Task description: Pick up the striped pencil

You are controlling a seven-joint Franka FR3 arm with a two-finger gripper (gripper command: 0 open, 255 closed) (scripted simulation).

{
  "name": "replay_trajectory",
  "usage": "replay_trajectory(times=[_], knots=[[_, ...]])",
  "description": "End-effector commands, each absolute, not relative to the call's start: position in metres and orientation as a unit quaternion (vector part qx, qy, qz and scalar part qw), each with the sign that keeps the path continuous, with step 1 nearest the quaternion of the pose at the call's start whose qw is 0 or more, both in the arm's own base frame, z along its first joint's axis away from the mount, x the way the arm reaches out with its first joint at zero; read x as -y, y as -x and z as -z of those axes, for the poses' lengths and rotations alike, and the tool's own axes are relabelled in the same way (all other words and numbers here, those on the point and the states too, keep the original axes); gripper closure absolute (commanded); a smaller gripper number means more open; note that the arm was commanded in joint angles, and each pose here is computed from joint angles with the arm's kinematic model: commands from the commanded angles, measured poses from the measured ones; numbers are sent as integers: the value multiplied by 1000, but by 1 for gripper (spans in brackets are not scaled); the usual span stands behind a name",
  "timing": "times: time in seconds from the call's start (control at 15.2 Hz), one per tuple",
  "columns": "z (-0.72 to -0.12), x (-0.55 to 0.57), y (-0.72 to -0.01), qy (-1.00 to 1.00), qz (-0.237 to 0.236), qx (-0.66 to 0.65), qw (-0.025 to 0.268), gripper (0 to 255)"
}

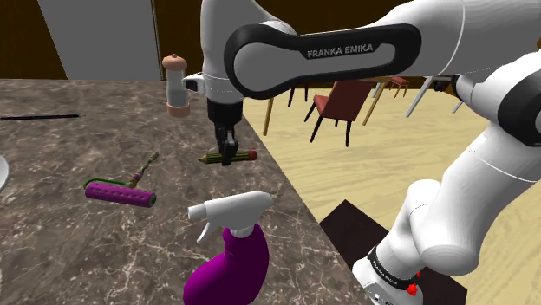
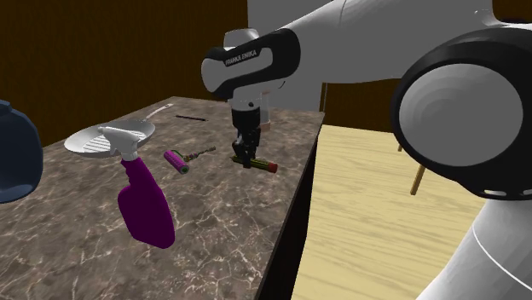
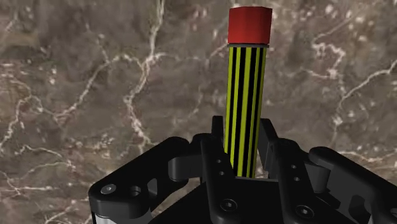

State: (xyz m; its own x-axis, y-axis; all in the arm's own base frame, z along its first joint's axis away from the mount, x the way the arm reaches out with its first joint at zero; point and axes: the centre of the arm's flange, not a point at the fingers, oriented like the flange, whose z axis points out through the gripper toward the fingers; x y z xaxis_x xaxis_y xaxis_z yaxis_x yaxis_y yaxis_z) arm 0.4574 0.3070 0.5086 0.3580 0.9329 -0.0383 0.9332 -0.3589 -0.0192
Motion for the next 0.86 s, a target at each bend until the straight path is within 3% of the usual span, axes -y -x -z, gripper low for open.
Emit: replay_trajectory(times=[0.0, 0.79], knots=[[-518, -308, -458, -824, 21, -566, 3, 255], [-572, -308, -458, -824, 21, -566, 3, 255]])
